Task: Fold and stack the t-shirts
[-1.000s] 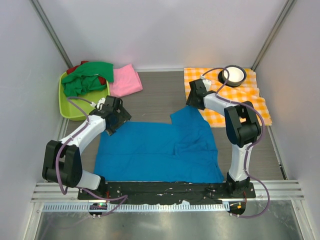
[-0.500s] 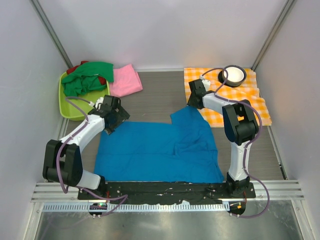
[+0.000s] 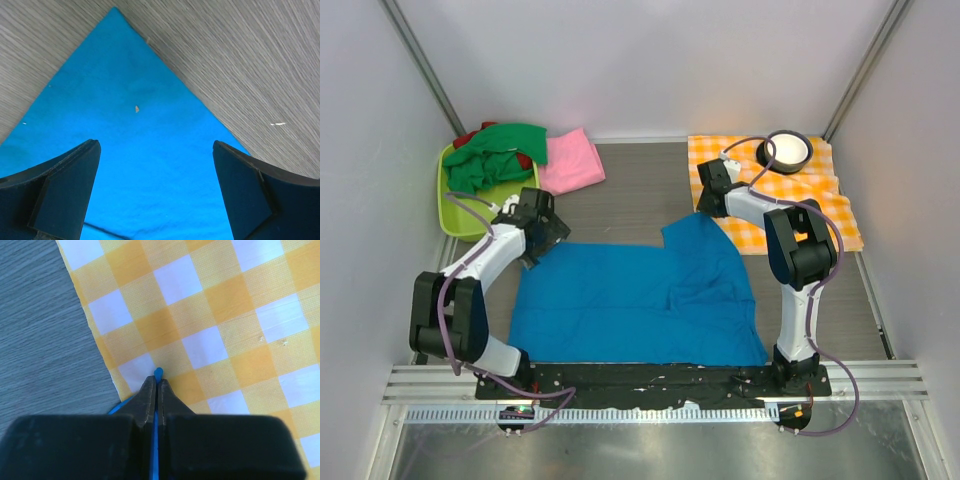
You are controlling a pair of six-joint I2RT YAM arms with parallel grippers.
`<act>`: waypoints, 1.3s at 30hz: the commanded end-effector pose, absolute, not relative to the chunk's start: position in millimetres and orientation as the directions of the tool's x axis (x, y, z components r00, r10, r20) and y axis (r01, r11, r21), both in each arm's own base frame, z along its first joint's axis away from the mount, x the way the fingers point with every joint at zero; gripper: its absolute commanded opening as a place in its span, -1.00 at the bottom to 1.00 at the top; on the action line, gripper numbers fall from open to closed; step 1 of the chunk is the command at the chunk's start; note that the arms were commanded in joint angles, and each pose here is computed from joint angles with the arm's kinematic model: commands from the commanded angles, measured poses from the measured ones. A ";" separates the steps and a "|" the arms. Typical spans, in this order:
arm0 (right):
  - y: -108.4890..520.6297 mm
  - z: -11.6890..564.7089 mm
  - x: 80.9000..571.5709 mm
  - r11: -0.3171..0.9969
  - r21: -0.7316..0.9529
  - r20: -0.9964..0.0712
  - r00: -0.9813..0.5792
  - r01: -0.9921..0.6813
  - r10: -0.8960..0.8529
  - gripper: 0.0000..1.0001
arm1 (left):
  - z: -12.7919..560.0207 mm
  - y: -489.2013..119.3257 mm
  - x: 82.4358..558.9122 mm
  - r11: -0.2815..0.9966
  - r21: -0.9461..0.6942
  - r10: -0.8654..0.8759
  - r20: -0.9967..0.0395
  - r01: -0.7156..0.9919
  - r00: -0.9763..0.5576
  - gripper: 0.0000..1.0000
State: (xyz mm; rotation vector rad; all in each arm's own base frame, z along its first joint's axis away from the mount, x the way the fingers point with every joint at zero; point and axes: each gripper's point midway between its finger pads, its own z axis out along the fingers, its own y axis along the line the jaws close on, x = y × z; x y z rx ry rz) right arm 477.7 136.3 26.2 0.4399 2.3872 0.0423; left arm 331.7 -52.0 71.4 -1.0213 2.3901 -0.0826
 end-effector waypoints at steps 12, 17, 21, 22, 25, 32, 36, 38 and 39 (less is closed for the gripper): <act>145.4 49.7 483.8 0.940 0.215 -0.670 -0.660 0.265 0.340 -0.99 | 66.8 -9.1 357.9 0.686 -0.103 -0.664 -0.495 -0.720 -0.561 0.80; 148.4 51.2 482.8 0.940 0.230 -0.667 -0.662 0.252 0.341 -0.98 | 57.2 4.6 356.9 0.680 -0.047 -0.633 -0.541 -0.731 -0.554 0.72; 150.9 51.2 483.4 0.940 0.240 -0.665 -0.664 0.244 0.342 -0.99 | 59.3 14.0 364.6 0.663 -0.055 -0.621 -0.597 -0.747 -0.507 0.64; 151.0 50.6 482.9 0.940 0.239 -0.664 -0.666 0.242 0.340 -0.99 | 60.3 15.8 366.4 0.661 -0.058 -0.618 -0.607 -0.748 -0.499 0.63; 152.0 48.8 481.8 0.941 0.241 -0.660 -0.671 0.237 0.338 -0.99 | 58.4 17.4 369.2 0.658 -0.048 -0.615 -0.611 -0.751 -0.499 0.58; 154.0 49.2 482.6 0.941 0.249 -0.658 -0.672 0.231 0.339 -0.98 | 46.3 22.0 369.8 0.650 -0.017 -0.604 -0.618 -0.760 -0.503 0.53; 155.4 49.2 481.8 0.941 0.254 -0.655 -0.676 0.225 0.339 -0.98 | 35.5 21.6 372.5 0.646 -0.025 -0.608 -0.620 -0.763 -0.495 0.47; 155.7 50.0 482.2 0.941 0.255 -0.657 -0.674 0.221 0.337 -0.98 | 29.2 19.1 372.4 0.648 -0.032 -0.616 -0.611 -0.761 -0.498 0.44; 155.9 49.5 482.5 0.941 0.256 -0.657 -0.674 0.222 0.338 -0.99 | 29.4 18.6 374.8 0.647 -0.041 -0.618 -0.613 -0.761 -0.492 0.40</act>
